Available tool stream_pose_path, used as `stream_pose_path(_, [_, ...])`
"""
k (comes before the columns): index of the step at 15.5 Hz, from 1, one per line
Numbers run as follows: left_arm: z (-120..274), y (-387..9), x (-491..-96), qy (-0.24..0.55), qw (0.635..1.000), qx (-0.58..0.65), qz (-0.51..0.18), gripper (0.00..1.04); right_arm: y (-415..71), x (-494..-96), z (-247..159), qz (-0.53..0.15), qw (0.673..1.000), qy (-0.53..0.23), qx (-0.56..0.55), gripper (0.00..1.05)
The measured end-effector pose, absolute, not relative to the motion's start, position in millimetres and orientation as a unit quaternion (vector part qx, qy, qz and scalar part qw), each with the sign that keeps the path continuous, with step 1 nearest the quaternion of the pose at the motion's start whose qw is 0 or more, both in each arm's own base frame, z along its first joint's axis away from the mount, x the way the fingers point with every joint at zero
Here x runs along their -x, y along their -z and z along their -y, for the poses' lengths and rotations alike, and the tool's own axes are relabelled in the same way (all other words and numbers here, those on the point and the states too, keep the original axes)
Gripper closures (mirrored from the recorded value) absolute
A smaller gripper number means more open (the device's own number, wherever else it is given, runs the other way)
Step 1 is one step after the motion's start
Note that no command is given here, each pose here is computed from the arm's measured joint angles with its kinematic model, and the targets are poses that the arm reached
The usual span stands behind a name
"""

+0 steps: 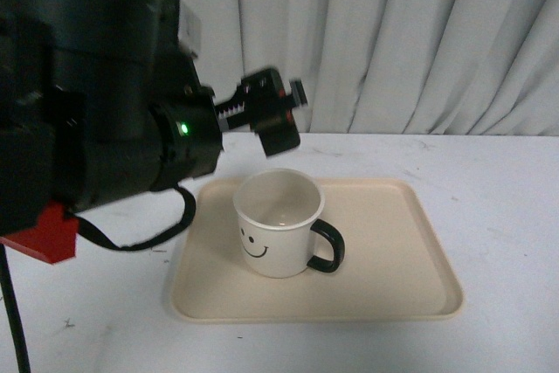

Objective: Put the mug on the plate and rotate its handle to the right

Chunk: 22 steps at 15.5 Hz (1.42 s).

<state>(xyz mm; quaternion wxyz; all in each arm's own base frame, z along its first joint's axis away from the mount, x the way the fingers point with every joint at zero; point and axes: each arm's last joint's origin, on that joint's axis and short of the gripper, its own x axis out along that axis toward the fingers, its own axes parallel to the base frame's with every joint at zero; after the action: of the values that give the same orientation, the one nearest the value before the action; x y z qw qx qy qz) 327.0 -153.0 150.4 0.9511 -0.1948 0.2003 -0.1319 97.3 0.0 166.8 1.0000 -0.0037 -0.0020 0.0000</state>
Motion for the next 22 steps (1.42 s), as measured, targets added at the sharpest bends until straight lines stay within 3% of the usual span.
stream_pose_path(1, [148.7,-170.1,-320.9,0.148,0.962,0.184,-0.135,0.10,-166.8,-97.3,0.0,0.002,1.000,0.000,0.004,0.06])
stream_pose_path(2, [142.5,-188.6,-315.4,0.174,0.965,0.173,-0.088,0.05,-166.8,-97.3,0.0,0.002,1.000,0.000,0.004,0.06])
stream_pose_path(4, [127.5,-225.7,-302.7,0.208,0.966,0.152,-0.012,0.07,-166.8,-97.3,0.0,0.002,1.000,0.000,0.004,0.06])
stream_pose_path(5, [116.3,-241.2,-285.4,0.156,0.981,0.113,-0.005,0.13,-166.8,-97.3,0.0,0.002,1.000,0.000,0.004,0.06])
stream_pose_path(7, [79.0,-237.9,-248.3,0.016,0.999,0.042,0.003,0.37,-166.8,-97.3,0.0,0.002,1.000,0.000,0.004,0.06])
stream_pose_path(8, [59.9,-230.7,-234.7,-0.010,1.000,0.025,0.010,0.51,-166.8,-97.3,0.0,0.002,1.000,0.000,0.004,0.06])
stream_pose_path(12, [32.9,-201.1,-195.5,0.000,1.000,0.008,-0.003,1.00,-166.8,-97.3,0.0,0.002,1.000,0.000,0.004,0.06])
stream_pose_path(22, [-0.4,-175.2,-141.2,-0.002,1.000,0.007,-0.003,1.03,-166.8,-97.3,0.0,0.002,1.000,0.000,0.004,0.06])
